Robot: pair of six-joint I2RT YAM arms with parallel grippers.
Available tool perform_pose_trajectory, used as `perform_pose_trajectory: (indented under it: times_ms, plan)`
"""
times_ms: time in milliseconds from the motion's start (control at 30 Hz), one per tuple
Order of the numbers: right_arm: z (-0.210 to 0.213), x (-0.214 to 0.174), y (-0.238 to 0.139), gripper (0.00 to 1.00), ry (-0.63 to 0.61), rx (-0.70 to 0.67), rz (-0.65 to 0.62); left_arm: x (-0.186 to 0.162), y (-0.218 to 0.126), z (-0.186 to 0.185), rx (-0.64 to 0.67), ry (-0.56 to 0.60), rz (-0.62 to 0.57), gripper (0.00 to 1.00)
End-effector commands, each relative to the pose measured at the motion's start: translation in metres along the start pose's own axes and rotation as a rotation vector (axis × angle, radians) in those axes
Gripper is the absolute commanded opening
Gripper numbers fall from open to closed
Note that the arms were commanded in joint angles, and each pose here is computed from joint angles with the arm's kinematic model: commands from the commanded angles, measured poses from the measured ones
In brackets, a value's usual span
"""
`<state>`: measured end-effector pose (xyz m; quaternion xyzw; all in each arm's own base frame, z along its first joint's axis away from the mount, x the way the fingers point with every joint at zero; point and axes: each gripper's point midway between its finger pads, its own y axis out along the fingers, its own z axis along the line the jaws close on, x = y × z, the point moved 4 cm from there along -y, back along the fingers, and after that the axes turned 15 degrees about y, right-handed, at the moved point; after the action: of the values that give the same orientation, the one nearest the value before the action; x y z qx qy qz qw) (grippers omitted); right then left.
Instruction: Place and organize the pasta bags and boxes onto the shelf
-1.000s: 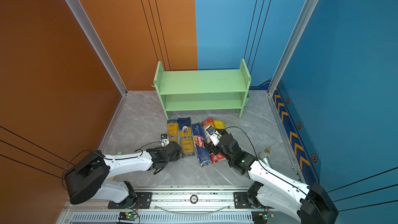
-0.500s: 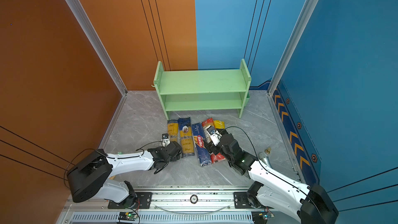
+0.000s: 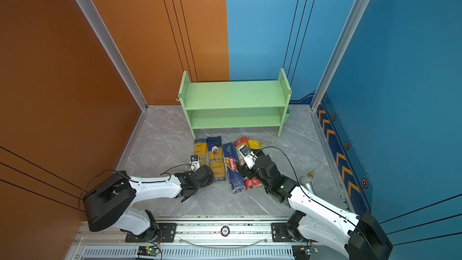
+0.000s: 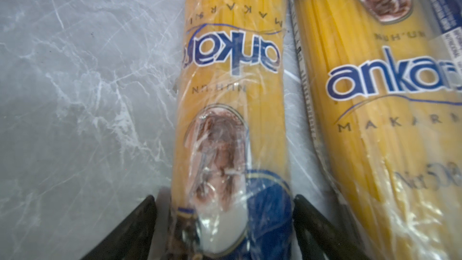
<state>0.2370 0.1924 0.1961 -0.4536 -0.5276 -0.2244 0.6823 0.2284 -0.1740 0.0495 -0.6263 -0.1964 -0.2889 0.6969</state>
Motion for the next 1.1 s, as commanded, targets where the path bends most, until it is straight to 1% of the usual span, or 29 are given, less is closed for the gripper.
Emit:
perform_pose_trajectory:
  times_ms: [0, 167, 333, 600, 800, 1000, 1067]
  plan:
    - [0.001, -0.002, 0.002, 0.88, 0.035, 0.013, -0.005, -0.038, 0.009, 0.001, 0.0, 0.108, 0.111, 0.85]
    - [0.001, 0.0, 0.003, 0.88, 0.036, 0.013, -0.01, -0.051, 0.013, 0.001, -0.004, 0.098, 0.133, 0.82]
    - [0.001, 0.003, 0.003, 0.88, 0.038, 0.013, -0.018, -0.056, 0.012, 0.002, -0.012, 0.081, 0.148, 0.8]
    - [0.002, 0.004, 0.009, 0.88, 0.031, 0.013, -0.003, -0.061, 0.006, 0.006, -0.034, 0.064, 0.147, 0.81]
    - [0.003, 0.002, 0.011, 0.88, 0.031, 0.016, 0.0, -0.059, -0.002, 0.015, -0.031, 0.048, 0.122, 0.84]
    - [0.004, 0.001, 0.012, 0.88, 0.036, 0.019, 0.002, -0.062, -0.002, 0.014, -0.021, 0.074, 0.141, 0.84]
    - [0.003, 0.0, 0.012, 0.88, 0.038, 0.016, 0.004, -0.063, 0.001, 0.013, -0.013, 0.075, 0.149, 0.81]
